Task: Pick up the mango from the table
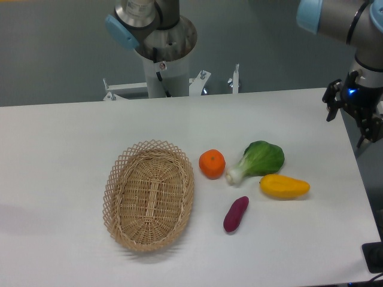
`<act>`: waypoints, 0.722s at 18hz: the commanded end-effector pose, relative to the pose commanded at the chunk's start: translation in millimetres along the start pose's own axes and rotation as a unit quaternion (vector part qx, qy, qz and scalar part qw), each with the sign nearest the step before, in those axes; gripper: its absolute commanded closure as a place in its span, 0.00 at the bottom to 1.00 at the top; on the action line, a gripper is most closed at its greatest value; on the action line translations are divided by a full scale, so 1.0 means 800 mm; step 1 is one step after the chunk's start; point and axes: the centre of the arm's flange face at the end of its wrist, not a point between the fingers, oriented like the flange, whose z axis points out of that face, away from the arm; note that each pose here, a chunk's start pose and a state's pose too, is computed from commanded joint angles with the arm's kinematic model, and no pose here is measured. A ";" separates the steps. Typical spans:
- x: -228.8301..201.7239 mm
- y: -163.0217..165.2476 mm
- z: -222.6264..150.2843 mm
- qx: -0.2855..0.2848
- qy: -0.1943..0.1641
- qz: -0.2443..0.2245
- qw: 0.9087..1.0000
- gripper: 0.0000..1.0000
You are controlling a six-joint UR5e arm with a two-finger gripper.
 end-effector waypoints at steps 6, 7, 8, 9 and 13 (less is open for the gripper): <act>0.002 -0.002 0.012 0.000 0.002 0.003 1.000 0.00; 0.002 -0.002 0.018 0.001 0.006 0.003 1.000 0.00; 0.000 -0.004 0.026 0.002 0.009 0.005 1.000 0.00; -0.003 -0.014 0.035 0.004 0.013 0.012 1.000 0.00; -0.005 -0.035 0.091 0.010 0.040 0.031 0.999 0.00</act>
